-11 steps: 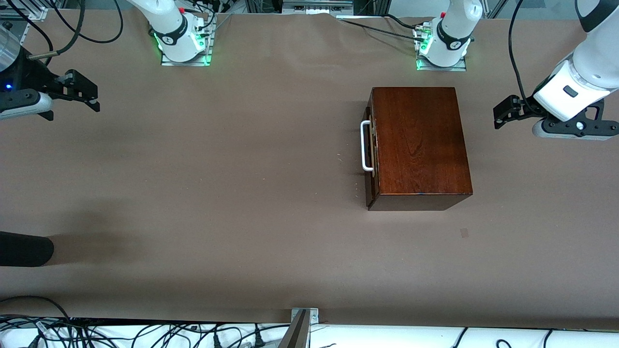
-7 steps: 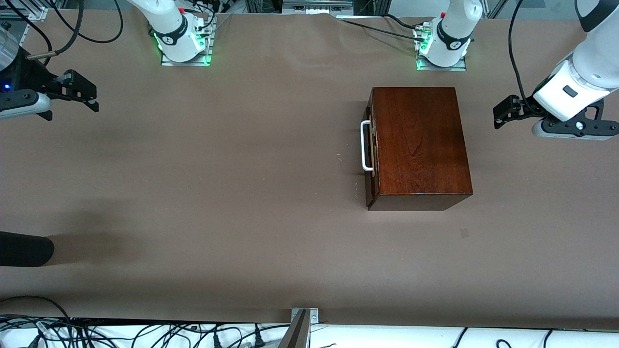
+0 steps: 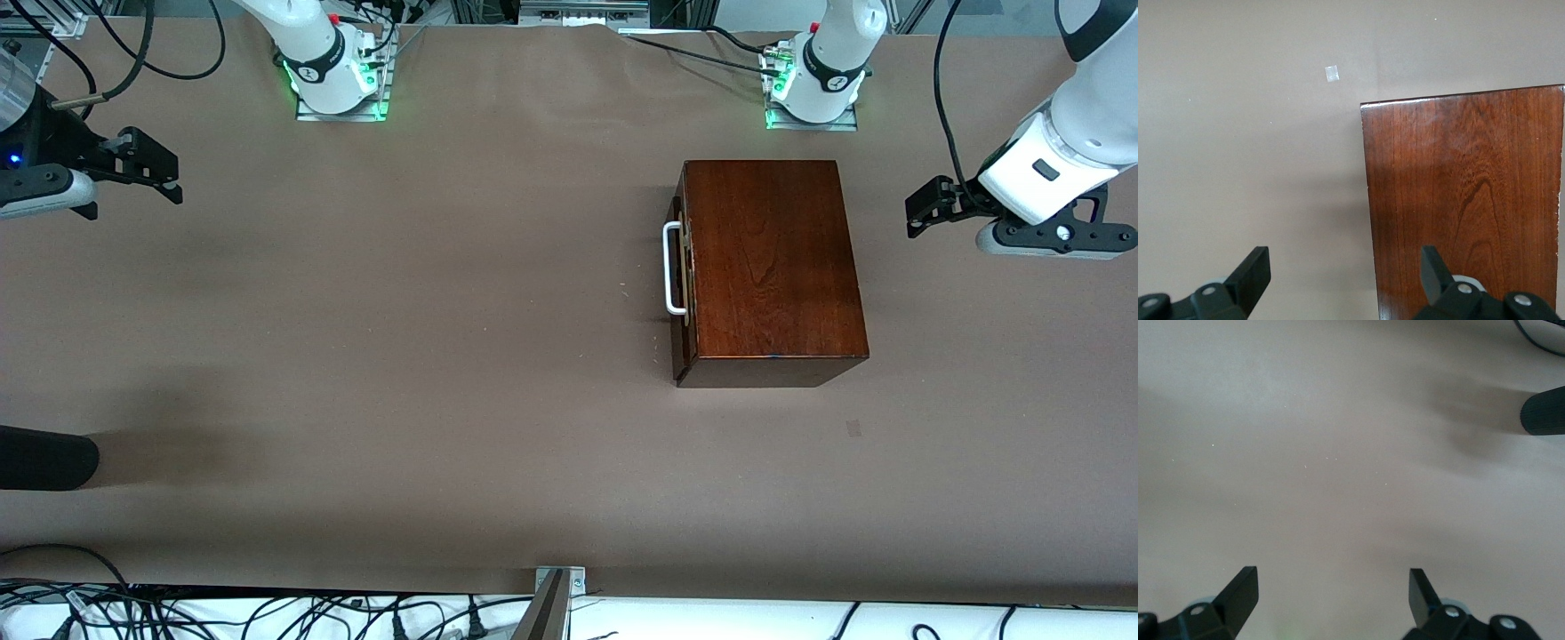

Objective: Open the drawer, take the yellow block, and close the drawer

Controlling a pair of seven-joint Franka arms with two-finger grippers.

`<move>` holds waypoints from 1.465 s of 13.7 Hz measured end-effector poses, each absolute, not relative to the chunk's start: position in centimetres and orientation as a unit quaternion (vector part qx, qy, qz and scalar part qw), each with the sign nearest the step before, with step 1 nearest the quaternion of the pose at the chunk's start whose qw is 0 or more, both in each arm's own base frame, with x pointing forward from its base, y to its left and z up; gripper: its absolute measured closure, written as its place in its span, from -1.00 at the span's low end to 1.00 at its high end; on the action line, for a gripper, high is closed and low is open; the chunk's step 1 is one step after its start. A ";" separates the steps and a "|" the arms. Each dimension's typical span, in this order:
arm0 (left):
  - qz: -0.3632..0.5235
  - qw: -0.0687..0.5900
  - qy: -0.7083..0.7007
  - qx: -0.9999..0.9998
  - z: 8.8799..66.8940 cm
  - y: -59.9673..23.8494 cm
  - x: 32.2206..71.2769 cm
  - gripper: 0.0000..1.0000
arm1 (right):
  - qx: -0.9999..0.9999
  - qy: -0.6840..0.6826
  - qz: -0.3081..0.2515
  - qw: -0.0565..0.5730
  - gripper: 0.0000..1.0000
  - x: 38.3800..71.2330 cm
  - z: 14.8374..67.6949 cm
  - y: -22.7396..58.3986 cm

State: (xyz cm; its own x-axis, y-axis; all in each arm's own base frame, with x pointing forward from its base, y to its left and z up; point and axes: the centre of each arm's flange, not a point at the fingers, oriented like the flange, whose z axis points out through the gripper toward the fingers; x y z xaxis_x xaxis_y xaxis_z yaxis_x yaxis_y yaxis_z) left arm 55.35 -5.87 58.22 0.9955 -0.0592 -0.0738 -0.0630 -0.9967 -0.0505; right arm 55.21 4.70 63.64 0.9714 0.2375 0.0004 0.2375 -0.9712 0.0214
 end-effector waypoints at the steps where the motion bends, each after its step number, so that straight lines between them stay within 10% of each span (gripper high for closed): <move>1: 0.037 0.026 0.031 -0.998 58.1 -5.9 55.4 -1.00 | 0.993 0.120 0.001 0.011 -1.00 55.2 63.6 4.7; 20: 0.063 0.010 0.041 -0.997 47.7 -33.2 51.7 -1.00 | 0.993 0.120 0.001 0.011 -1.00 55.2 63.6 4.8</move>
